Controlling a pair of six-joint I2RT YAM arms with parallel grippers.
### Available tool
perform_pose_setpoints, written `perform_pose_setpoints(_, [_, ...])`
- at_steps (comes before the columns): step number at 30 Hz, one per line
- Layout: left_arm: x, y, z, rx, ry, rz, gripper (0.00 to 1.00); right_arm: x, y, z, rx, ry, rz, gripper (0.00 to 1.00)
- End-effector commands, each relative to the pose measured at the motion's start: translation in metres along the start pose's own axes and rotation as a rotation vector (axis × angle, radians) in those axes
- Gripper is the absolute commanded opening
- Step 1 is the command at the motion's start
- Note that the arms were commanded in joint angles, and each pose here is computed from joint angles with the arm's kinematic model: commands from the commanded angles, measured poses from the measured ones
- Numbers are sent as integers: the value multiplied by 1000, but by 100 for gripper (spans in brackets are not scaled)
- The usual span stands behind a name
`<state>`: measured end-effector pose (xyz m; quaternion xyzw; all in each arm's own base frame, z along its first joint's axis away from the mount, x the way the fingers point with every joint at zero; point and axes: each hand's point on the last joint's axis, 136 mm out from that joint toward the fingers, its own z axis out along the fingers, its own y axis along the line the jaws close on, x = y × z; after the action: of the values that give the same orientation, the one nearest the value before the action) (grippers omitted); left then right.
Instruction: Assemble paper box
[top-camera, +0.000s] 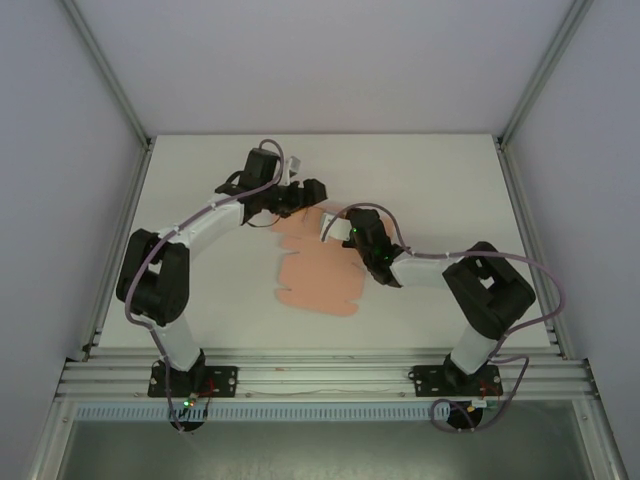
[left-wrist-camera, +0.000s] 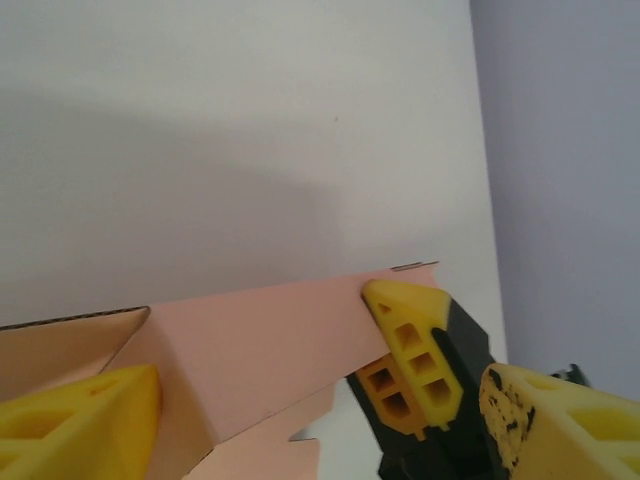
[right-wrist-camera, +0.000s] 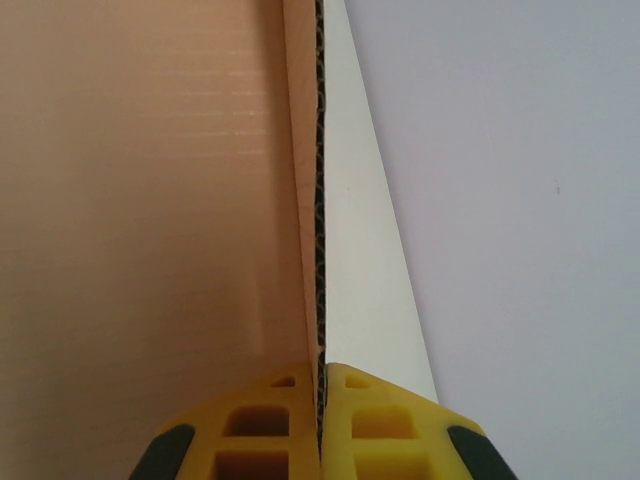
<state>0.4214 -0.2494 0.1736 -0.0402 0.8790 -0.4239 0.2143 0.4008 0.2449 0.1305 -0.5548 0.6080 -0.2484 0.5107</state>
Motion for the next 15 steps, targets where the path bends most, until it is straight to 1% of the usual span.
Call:
perform_pose_setpoints(1, [21, -29, 11, 137, 83, -25, 82, -17, -25, 2, 94, -45, 70, 0])
perform_pose_setpoints(4, [21, -34, 14, 166, 78, -32, 80, -20, -23, 1, 88, -68, 81, 0])
perform_pose_setpoints(8, [21, -45, 19, 260, 95, -86, 71, -22, -22, 0, 88, -78, 85, 0])
perform_pose_setpoints(11, [21, -51, 17, 295, 89, -107, 70, -21, -24, 0, 100, -75, 89, 0])
perform_pose_setpoints(14, [21, -51, 15, 298, 73, -109, 70, -24, -23, -2, 95, -100, 110, 0])
perform_pose_setpoints(15, [20, -52, 14, 311, 59, -112, 67, -26, -23, -4, 91, -115, 123, 0])
